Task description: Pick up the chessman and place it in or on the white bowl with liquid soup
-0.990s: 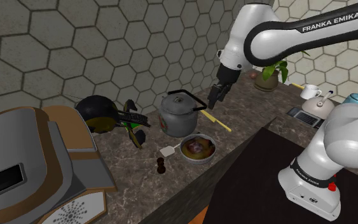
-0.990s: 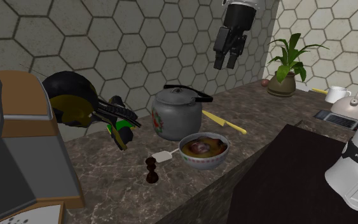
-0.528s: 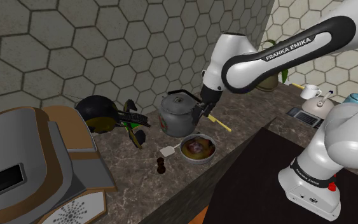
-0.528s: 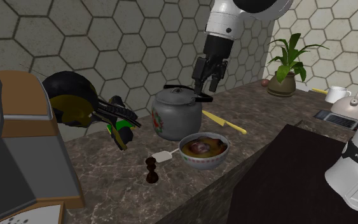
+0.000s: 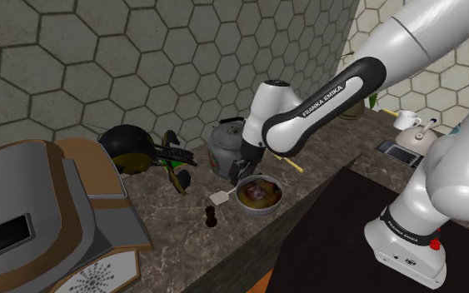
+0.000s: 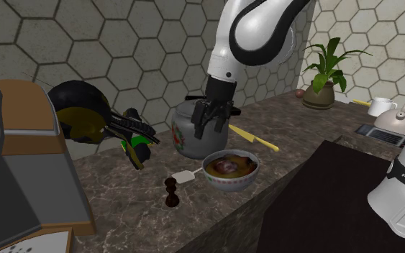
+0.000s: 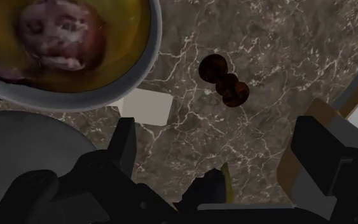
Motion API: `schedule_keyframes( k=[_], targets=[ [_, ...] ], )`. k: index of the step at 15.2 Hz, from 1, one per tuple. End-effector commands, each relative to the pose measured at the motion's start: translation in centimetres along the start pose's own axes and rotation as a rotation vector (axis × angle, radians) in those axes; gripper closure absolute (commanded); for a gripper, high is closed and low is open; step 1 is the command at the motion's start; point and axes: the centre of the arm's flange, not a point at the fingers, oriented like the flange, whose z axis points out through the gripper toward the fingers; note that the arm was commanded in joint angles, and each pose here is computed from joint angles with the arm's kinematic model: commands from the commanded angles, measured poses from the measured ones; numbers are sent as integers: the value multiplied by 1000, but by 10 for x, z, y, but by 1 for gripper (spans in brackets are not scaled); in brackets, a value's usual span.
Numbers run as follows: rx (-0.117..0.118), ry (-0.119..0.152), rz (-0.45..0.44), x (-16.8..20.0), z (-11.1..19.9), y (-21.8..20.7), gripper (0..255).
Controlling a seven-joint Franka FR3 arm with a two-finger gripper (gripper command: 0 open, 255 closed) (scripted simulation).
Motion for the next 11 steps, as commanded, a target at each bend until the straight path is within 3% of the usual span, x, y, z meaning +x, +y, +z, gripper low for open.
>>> schedule_keyframes(
  k=[1,11],
  targets=[
    [6,2,6,9,24,-6,0],
    [34,3,28,44,143,-48,0]
  ],
)
